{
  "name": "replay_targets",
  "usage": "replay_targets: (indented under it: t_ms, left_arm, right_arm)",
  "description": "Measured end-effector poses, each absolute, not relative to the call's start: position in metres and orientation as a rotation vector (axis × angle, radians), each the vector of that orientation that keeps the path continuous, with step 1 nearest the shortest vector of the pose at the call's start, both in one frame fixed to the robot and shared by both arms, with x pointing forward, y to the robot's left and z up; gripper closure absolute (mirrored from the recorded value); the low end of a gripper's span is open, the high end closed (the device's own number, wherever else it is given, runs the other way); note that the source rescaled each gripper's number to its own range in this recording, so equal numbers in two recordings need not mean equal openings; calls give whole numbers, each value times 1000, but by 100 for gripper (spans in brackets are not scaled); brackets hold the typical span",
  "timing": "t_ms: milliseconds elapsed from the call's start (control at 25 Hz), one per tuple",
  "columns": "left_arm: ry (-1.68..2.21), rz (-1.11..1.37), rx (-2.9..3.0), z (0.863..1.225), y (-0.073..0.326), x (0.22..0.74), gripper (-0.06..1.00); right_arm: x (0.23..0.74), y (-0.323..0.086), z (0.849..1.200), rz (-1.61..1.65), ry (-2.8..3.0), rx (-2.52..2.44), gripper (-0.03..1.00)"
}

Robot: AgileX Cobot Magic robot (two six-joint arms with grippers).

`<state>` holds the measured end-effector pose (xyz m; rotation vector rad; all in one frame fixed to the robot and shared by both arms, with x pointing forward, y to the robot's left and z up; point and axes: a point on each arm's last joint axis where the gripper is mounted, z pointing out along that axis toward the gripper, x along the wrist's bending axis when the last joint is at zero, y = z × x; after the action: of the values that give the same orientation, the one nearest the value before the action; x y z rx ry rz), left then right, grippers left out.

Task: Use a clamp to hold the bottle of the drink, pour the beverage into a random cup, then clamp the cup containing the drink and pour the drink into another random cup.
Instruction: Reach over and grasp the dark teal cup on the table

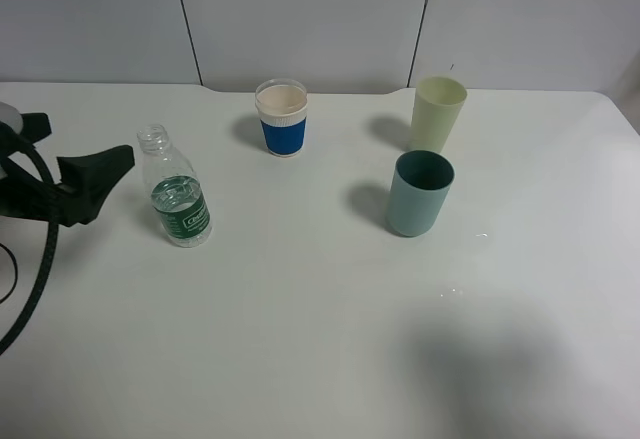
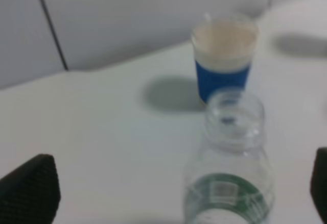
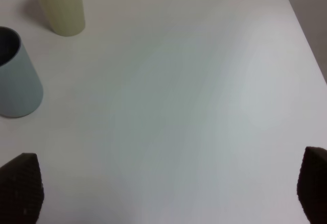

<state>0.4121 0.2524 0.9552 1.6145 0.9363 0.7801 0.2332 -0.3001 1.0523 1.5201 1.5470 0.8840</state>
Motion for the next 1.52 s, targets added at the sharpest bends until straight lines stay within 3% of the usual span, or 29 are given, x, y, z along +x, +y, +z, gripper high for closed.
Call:
replay_targets:
  t_ms: [520,600,640,880,1520]
  left_arm:
    - [1159,1048,1364,1038,283,376,-5]
    - [1220,1078,1353,1056,289,373,-5]
    - [1348,1111,1365,1084,299,361,-5]
    - [1461,1120,1439,1110,307,327,-6]
    - [1624,1152,1307,1095,315,235,-6]
  right_arm:
    - [233,-300,1052,884,1547,1520,-3]
    - [233,-300,1052,884,1547,1520,-3]
    - [233,-300,1052,884,1547,1520,-3]
    - [233,-300,1052,884,1547,1520,-3]
    - [233,-300,1052,884,1547,1520,-3]
